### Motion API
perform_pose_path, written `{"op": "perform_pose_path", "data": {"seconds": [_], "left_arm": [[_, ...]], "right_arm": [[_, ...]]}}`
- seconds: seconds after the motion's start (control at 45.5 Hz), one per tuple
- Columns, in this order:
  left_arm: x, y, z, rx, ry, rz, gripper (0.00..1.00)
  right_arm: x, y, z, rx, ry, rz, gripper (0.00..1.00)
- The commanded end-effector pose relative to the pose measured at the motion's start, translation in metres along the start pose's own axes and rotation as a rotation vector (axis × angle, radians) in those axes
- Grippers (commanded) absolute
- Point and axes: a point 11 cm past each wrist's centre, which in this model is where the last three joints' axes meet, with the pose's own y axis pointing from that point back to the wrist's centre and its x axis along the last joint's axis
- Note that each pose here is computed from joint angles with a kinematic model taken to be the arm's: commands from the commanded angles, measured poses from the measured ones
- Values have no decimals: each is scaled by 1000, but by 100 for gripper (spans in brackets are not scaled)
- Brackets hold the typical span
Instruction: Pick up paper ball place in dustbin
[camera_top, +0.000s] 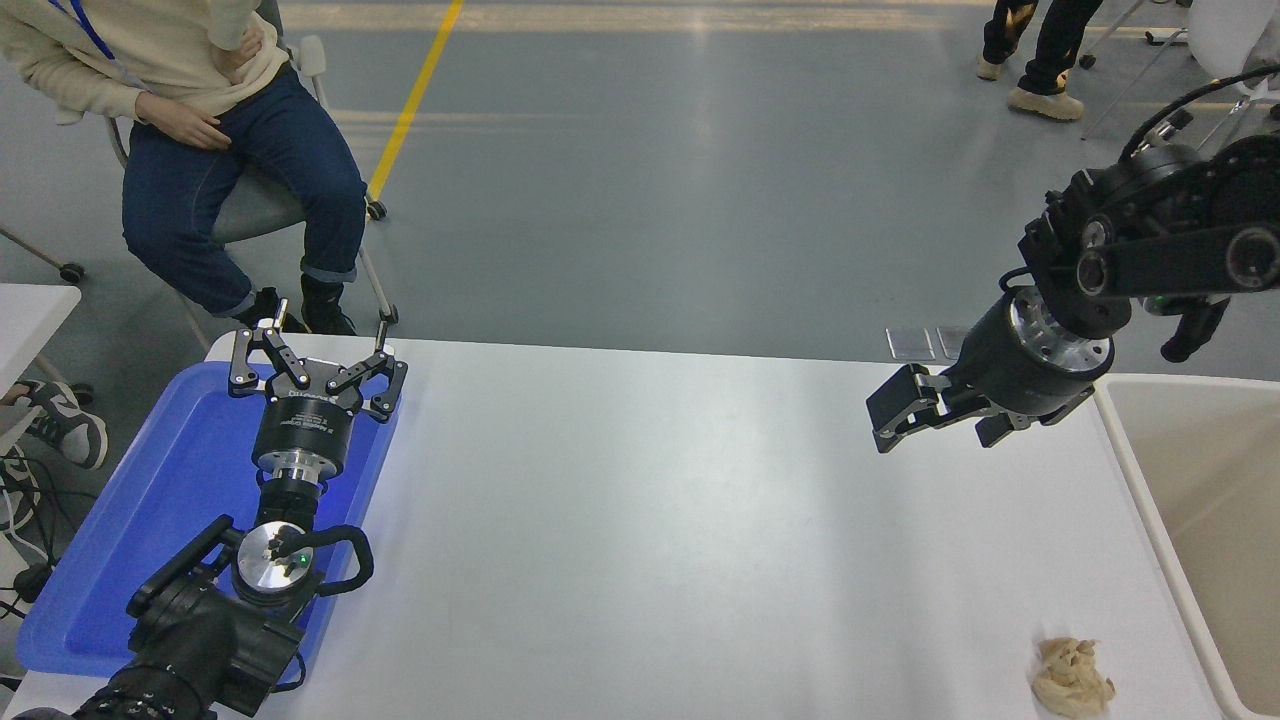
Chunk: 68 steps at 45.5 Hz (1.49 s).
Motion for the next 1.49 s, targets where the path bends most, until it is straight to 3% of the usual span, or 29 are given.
{"op": "perform_pose_path", "data": {"seconds": [0.0,0.791,1.209,1.473], "left_arm": [[0,0,0,0,-2,0,100],[1,0,0,0,-1,2,100],[1,0,0,0,-1,2,100],[0,0,0,1,-2,2,100]], "right_arm": [[1,-1,-5,0,12,-1,100],[-4,13,9,26,-34,12,100],[-58,17,86,38,-127,-21,100],[-114,-25,136,27,-169,-77,100]]}}
